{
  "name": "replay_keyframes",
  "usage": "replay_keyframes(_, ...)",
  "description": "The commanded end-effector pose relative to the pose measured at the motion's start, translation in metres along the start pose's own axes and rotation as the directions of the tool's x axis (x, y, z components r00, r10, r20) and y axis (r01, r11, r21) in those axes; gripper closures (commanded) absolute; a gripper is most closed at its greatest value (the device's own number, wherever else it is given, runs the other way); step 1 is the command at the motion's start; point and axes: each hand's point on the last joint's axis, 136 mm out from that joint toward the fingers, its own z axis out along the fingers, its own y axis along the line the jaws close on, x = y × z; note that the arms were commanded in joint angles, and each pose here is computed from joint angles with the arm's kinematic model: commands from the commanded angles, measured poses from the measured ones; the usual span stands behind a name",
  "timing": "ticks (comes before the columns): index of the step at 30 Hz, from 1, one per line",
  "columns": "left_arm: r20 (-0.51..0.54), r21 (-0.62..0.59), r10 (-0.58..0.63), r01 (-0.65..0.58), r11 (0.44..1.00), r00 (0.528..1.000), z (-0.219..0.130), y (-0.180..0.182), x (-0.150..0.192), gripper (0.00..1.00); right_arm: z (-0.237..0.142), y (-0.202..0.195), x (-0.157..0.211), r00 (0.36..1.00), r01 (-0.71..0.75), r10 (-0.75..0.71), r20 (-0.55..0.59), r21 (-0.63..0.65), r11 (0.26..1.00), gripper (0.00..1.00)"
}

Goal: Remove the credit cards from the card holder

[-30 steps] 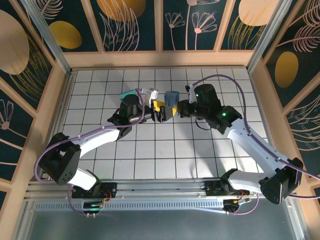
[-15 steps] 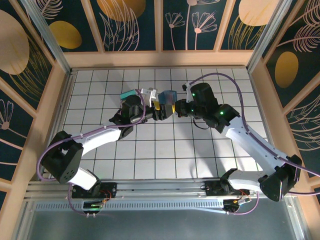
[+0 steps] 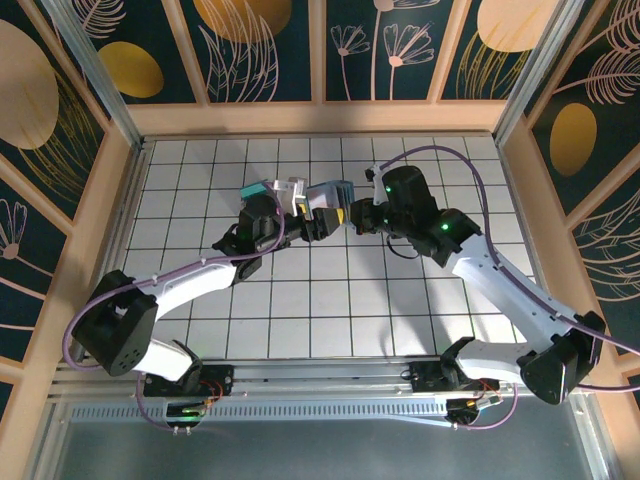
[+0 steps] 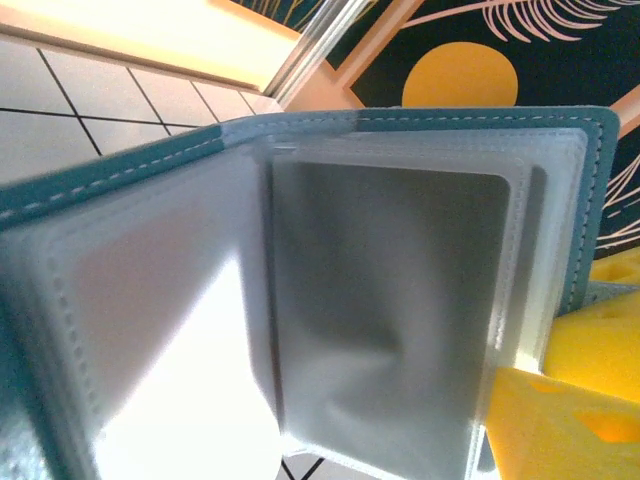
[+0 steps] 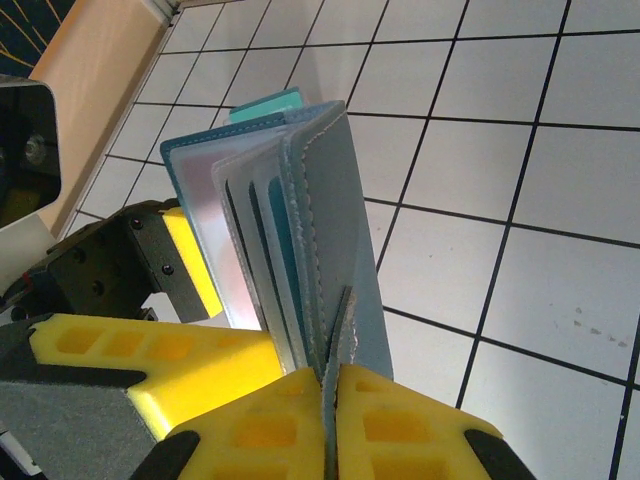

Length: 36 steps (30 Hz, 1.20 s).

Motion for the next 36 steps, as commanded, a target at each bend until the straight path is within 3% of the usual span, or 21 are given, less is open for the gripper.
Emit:
replay_keyframes(1, 0.027, 0.004, -0.015, 0.014, 1.000, 1.000, -0.004, -0.002, -0.007, 0.16, -0.013, 0.009, -0.010, 0.999, 0.011, -0.009, 0.045, -0.042, 0.999, 1.00)
replay_keyframes(13, 0.016, 0.145, 0.012, -0.014, 0.989, 1.000, -0.005, -0.030, -0.010, 0.09, -0.009, 0.003, -0.010, 0.999, -0.011, 0.014, 0.050, -0.064, 0.998, 1.00)
replay_keyframes(22, 0.017, 0.172, 0.020, -0.023, 0.985, 1.000, -0.005, -0.035, -0.010, 0.28, -0.007, 0.007, -0.011, 0.998, -0.022, 0.028, 0.056, -0.110, 0.994, 1.00)
replay_keyframes(36, 0.025, 0.158, 0.020, -0.024, 0.987, 0.999, -0.006, -0.033, -0.012, 0.24, -0.009, 0.006, -0.012, 0.997, -0.029, 0.038, 0.068, -0.131, 0.991, 1.00)
